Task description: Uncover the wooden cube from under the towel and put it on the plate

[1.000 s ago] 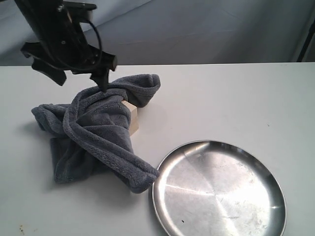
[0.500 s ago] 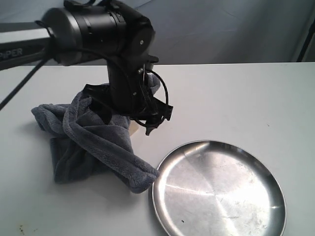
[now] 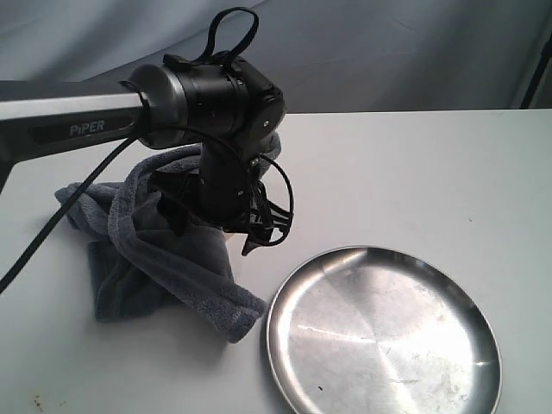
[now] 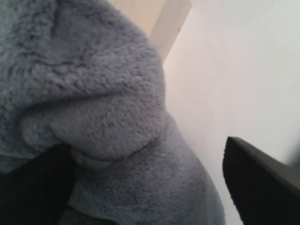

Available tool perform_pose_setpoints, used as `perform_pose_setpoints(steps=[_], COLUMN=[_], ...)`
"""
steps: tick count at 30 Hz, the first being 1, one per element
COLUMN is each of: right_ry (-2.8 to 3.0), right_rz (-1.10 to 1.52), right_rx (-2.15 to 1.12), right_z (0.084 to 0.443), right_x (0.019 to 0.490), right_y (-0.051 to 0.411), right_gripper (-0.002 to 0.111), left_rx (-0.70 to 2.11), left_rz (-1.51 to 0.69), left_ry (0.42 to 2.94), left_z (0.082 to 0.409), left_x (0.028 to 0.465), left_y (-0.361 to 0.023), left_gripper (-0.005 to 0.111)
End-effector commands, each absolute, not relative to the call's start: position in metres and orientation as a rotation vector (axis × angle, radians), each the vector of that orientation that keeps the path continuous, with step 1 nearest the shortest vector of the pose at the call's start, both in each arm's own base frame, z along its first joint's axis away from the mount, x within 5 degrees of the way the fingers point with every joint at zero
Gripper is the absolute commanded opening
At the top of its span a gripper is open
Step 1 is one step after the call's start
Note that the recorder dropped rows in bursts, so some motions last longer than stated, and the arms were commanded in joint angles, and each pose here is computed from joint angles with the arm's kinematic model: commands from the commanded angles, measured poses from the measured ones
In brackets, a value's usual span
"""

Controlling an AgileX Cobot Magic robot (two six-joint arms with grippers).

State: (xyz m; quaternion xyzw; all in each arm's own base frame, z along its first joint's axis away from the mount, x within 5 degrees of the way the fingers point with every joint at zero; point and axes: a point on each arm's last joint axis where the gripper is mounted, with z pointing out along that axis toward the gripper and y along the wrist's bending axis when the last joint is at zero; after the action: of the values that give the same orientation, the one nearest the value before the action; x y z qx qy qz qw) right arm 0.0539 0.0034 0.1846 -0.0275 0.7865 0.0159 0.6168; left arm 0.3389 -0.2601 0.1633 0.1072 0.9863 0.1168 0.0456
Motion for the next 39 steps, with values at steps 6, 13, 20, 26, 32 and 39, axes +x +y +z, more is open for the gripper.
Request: perform_pose_setpoints(steps=[6,13,20,26,32,39], right_ry=[1.8,1.8,1.8,1.8,1.8,1.8], right_rz=[0.039,0.039,0.039,0.039,0.039,0.039], right_rx=[-0.065,-0.065,-0.065,-0.065,-0.065,-0.065], right_z=[0.184,0.184,0.184,0.184,0.184,0.184], right_x=[0.054,0.054,0.054,0.054,0.054,0.054], right_y=[0.004,0.004,0.004,0.004,0.004,0.004], right_gripper=[0.0,0.0,0.0,0.0,0.0,0.0], left_rx=[0.32,0.347,0.375,0.413,0.466,0.543], left_rz=[0.373,0.402,0.373,0.308,0.253,0.238], left_ry=[3.002,2.978,2.923,2.86,2.797,2.735], left_z=[0.16,0.162,0.187,0.222,0.254,0.28], left_x=[0.34,0.342,0.341,0.336,0.329,0.327], left_y=[-0.261,-0.259,-0.256,-0.252,-0.246,-0.233], left_gripper=[0.041,0.015,0.002,0.002,0.002,0.002])
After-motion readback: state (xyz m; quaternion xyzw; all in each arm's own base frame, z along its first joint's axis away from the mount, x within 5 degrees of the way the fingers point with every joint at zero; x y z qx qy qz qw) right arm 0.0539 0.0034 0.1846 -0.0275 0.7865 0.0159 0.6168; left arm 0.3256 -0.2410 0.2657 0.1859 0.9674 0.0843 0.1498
